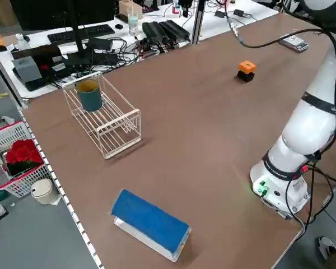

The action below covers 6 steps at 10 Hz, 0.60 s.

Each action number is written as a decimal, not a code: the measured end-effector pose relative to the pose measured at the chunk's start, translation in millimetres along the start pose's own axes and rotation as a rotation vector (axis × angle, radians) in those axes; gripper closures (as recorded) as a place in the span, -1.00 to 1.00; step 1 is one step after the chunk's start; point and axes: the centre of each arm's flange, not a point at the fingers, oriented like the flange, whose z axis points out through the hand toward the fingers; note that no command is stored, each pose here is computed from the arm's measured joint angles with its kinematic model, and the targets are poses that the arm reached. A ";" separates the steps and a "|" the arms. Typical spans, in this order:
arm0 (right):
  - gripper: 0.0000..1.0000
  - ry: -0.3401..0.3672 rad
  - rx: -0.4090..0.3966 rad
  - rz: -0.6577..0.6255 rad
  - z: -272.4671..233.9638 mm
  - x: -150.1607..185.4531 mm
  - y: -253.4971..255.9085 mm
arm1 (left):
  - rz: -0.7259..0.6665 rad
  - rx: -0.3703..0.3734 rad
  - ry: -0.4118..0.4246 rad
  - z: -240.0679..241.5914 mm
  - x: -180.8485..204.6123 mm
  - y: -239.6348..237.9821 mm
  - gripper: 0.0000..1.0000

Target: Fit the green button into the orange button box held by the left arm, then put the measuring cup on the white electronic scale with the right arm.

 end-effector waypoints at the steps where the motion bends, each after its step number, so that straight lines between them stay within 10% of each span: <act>1: -1.00 0.000 0.000 0.000 0.0 0.0 -0.1 | 0.030 0.003 0.017 -12.2 -5.2 -7.8 -1.00; 6: -1.00 -0.002 0.000 0.046 0.1 -0.2 2.2 | 0.036 0.009 0.048 -37.0 -17.2 -28.6 -1.00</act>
